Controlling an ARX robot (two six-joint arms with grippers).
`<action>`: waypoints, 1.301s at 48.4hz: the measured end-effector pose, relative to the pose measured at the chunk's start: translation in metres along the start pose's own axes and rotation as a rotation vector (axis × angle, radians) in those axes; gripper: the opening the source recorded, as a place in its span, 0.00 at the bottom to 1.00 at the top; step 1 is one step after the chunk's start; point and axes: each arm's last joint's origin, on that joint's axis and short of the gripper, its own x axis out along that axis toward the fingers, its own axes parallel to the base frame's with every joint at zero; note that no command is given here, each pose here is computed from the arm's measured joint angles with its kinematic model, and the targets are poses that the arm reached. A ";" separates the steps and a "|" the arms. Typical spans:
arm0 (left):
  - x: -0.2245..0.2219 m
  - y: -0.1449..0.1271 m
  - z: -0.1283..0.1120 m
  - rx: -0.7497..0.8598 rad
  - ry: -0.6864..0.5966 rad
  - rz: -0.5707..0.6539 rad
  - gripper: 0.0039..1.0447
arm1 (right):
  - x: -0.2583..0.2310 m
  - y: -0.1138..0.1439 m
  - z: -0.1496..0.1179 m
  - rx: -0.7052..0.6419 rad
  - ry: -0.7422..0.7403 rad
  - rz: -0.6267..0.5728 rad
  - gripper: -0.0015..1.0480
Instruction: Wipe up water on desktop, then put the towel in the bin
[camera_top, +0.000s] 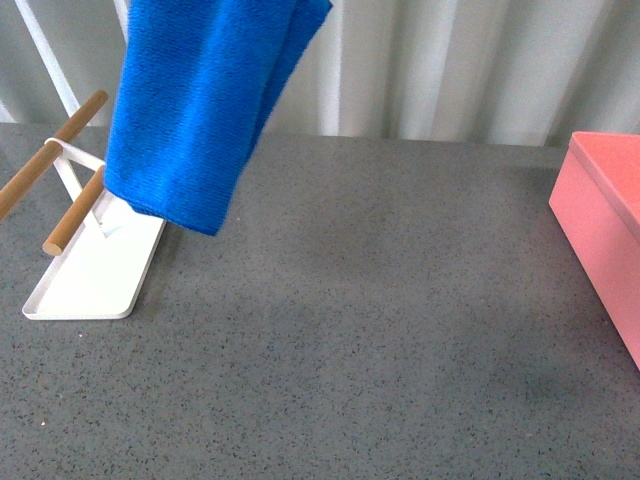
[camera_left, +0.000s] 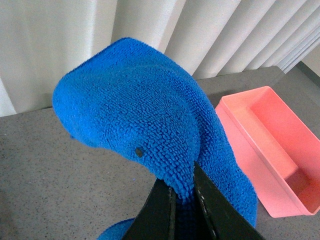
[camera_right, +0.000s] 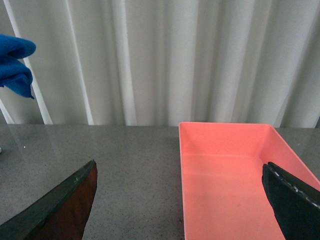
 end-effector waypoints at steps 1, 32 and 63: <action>0.002 -0.004 -0.001 0.001 0.001 -0.008 0.04 | 0.000 0.000 0.000 0.000 0.000 0.000 0.93; 0.016 -0.034 -0.020 -0.015 0.015 -0.062 0.04 | 0.000 0.000 0.000 0.000 0.000 0.000 0.93; 0.017 -0.035 -0.020 -0.015 0.015 -0.062 0.04 | 0.068 -0.008 0.014 0.215 0.481 0.359 0.93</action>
